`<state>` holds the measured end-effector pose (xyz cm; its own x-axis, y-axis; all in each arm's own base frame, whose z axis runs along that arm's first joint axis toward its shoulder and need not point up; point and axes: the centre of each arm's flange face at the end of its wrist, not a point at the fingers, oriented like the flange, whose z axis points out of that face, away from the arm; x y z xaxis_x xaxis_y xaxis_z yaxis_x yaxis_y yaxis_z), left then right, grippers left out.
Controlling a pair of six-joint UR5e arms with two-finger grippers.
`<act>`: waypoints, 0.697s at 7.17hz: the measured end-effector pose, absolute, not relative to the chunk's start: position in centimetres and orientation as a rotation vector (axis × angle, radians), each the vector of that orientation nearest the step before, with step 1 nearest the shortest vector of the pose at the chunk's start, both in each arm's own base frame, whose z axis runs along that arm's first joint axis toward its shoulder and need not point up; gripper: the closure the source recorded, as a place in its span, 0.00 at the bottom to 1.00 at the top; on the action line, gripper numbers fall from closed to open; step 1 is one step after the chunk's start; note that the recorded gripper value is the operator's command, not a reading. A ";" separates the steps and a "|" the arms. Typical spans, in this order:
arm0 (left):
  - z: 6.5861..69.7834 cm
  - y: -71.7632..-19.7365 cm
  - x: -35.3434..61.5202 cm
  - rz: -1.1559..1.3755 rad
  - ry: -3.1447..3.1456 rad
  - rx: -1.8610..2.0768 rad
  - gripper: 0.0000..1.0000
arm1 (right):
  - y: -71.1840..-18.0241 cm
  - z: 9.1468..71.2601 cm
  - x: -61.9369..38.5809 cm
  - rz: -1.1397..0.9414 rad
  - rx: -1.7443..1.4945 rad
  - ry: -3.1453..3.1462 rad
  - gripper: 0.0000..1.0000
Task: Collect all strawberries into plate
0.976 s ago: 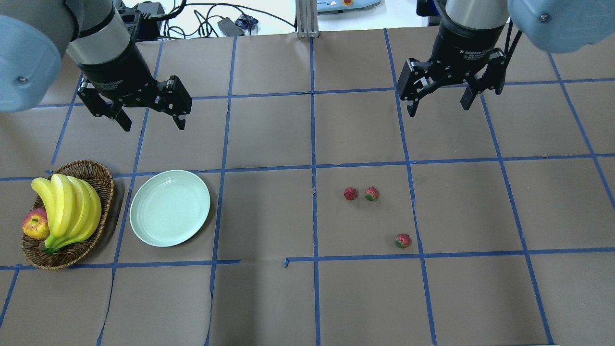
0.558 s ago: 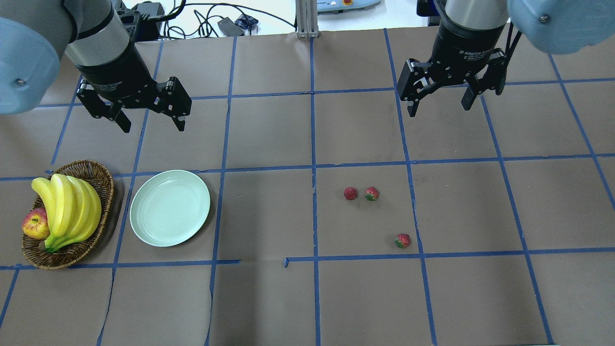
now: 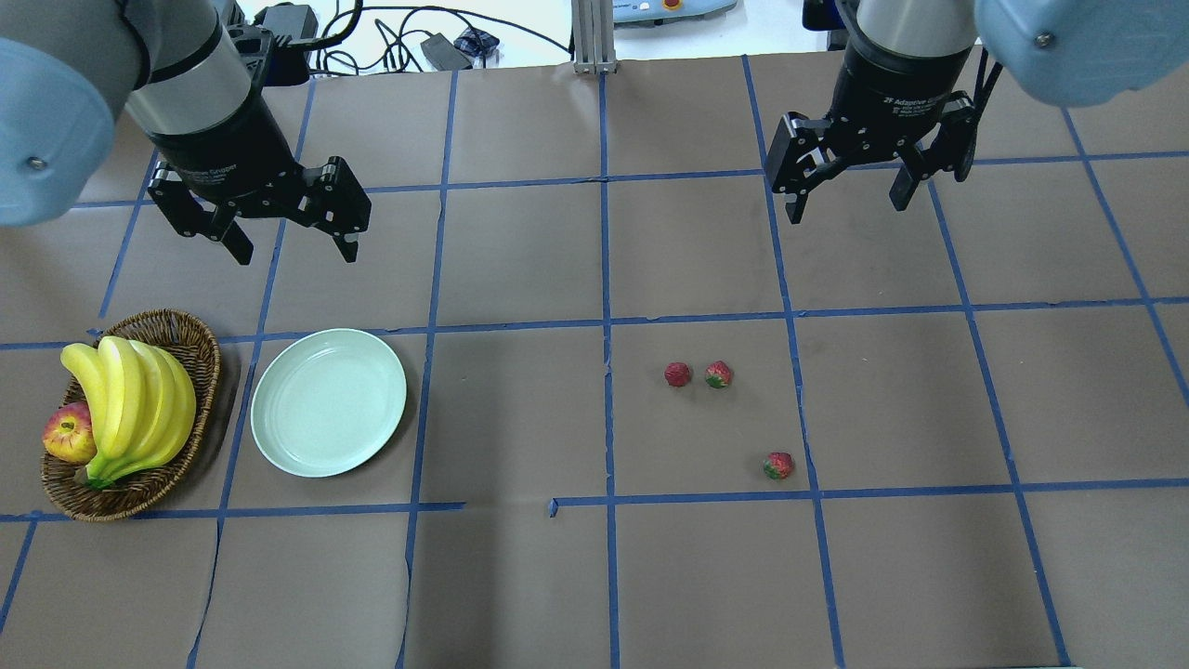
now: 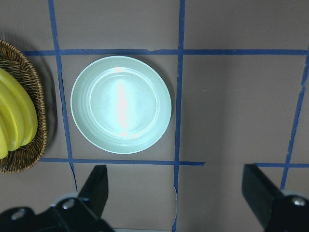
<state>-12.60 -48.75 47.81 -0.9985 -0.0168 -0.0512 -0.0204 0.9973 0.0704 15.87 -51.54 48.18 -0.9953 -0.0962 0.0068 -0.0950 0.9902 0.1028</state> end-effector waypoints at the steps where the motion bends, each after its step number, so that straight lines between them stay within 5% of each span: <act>1: 47.8 -48.7 -12.6 0.112 3.088 -0.029 0.00 | -51.7 48.2 15.9 -0.147 0.153 -3.126 0.00; 5: 47.9 -48.6 -12.6 0.113 3.086 -0.029 0.00 | -51.9 47.4 16.3 -0.144 0.167 -3.135 0.00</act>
<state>-12.59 -48.58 47.88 -0.9984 -0.0165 -0.0536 -0.0204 0.9971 0.0726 16.25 -51.95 47.36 -0.9943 -0.1062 -0.0056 -0.1063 0.9901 0.0913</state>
